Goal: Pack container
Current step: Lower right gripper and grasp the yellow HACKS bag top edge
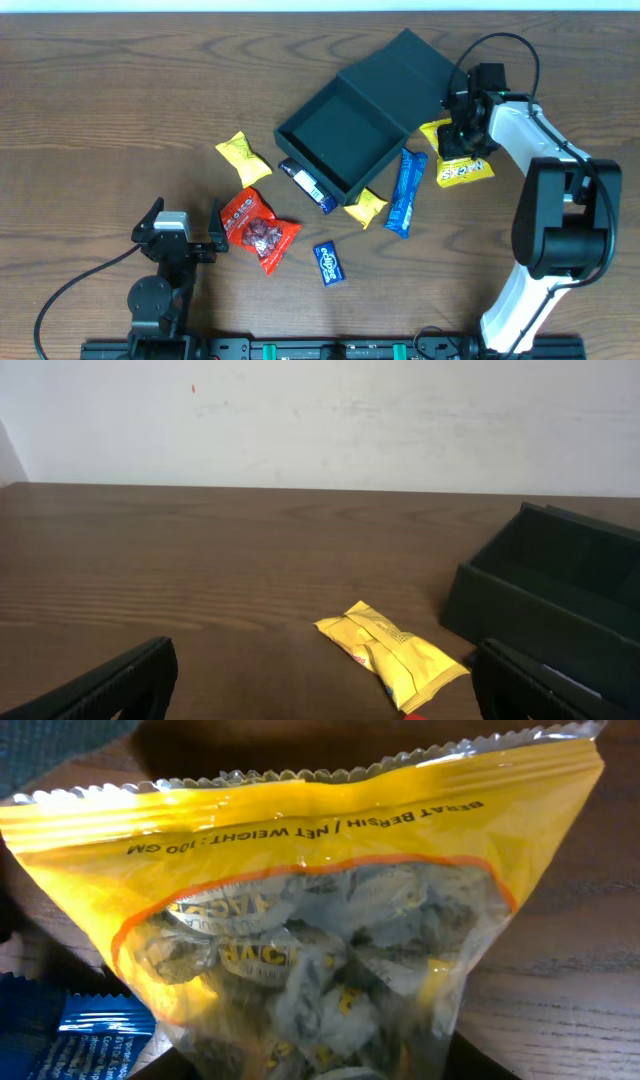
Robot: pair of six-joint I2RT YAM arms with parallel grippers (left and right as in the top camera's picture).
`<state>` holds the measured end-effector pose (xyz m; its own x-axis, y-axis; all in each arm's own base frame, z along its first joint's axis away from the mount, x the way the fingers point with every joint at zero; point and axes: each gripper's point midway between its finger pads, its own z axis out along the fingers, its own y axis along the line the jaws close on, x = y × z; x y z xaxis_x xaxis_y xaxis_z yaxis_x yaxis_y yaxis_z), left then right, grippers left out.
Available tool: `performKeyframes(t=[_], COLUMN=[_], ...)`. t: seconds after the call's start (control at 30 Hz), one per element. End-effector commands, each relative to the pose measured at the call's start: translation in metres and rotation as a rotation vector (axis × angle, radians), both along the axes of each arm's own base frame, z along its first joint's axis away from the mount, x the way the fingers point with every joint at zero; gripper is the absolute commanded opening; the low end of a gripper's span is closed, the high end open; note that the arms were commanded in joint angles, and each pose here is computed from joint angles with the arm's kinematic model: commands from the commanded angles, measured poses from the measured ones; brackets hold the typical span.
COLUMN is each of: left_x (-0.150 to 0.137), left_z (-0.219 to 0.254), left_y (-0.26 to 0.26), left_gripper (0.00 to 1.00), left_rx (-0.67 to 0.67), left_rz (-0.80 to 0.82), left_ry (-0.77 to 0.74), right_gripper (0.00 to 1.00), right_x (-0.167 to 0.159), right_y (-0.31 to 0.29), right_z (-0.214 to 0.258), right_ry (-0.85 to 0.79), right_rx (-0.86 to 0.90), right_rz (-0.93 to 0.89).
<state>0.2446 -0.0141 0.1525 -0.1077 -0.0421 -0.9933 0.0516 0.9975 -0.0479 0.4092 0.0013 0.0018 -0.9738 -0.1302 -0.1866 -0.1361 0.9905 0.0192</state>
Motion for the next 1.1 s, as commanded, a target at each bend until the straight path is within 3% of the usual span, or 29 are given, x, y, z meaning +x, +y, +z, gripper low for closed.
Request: performKeyframes(t=[0.0, 0.6, 0.7, 1.07], left_x=[-0.001, -0.001, -0.001, -0.001], left_z=[-0.017, -0.017, -0.017, -0.017], left_y=[0.005, 0.005, 0.005, 0.005], left_gripper=[0.95, 0.95, 0.95, 0.95], left_rx=[-0.005, -0.005, -0.005, -0.005], left_rz=[0.025, 0.025, 0.025, 0.025], left_ry=[0.054, 0.054, 0.054, 0.054], right_gripper=[0.42, 0.32, 0.25, 0.22], right_x=[-0.007, -0.007, -0.009, -0.015], right_y=[0.013, 0.02, 0.02, 0.02], right_z=[-0.011, 0.039, 0.042, 0.049], right_ry=[0.036, -0.047, -0.043, -0.037], right_rx=[0.014, 0.017, 0.017, 0.017], right_rz=[0.024, 0.027, 0.027, 0.028])
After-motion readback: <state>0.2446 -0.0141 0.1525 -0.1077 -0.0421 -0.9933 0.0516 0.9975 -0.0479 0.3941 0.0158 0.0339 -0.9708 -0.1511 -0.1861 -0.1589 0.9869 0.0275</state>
